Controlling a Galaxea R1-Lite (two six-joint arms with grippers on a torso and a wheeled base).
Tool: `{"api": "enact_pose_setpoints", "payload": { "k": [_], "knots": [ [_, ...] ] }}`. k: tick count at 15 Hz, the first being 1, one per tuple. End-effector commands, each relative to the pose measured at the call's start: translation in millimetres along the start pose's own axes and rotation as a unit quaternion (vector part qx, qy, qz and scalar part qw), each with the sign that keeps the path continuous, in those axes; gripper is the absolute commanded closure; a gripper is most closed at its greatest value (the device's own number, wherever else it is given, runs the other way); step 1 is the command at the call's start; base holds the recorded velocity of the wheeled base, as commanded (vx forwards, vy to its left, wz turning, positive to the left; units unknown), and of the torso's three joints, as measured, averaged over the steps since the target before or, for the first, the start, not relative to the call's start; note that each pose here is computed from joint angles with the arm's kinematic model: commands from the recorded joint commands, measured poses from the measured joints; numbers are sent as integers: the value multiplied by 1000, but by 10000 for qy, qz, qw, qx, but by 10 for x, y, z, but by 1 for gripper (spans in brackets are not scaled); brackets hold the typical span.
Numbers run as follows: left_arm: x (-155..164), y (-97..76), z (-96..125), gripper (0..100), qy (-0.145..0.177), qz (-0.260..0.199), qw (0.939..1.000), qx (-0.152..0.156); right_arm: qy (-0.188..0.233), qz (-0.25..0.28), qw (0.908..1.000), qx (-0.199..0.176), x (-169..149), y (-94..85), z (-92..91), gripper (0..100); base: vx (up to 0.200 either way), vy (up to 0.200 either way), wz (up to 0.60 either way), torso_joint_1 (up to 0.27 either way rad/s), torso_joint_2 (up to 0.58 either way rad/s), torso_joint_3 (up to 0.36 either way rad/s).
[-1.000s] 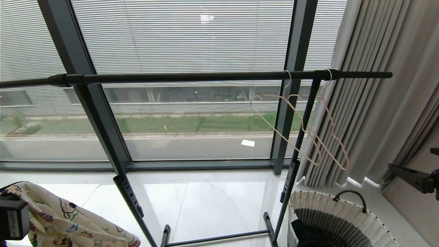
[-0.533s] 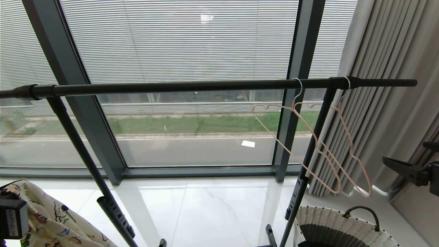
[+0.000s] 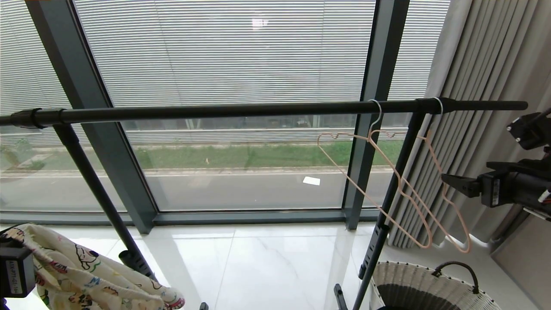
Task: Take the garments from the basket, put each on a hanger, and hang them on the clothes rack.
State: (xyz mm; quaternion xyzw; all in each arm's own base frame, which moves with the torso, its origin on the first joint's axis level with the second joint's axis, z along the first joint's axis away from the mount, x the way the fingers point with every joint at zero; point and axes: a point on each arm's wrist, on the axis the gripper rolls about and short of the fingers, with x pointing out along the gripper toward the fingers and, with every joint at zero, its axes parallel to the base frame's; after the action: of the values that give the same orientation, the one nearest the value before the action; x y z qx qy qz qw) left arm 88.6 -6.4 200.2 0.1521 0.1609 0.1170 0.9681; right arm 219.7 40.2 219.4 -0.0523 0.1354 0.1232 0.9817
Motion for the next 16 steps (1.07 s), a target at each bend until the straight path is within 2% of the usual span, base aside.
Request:
{"api": "enact_pose_setpoints", "payload": {
  "k": [1, 6, 9, 16],
  "knots": [
    [3, -1, 0, 100, 3, 3, 10000, 0, 408, 9, 9991, 69, 419, -70, -100, 0, 0, 0, 0, 0, 0, 0],
    [12, -6, 0, 100, 24, -2, 10000, 10, 643, 95, 9978, 114, 677, -104, -232, 0, 0, 0, 0, 0, 0, 0],
    [10, -5, -4, 100, 25, 6, 10000, 10, 620, 93, 9980, 112, 828, -111, -306, 0, 0, 0, 0, 0, 0, 0],
    [13, -7, -4, 100, 30, -3, 10000, 13, 626, 116, 9979, 111, 886, -108, -342, 0, 0, 0, 0, 0, 0, 0]
  ]
}}
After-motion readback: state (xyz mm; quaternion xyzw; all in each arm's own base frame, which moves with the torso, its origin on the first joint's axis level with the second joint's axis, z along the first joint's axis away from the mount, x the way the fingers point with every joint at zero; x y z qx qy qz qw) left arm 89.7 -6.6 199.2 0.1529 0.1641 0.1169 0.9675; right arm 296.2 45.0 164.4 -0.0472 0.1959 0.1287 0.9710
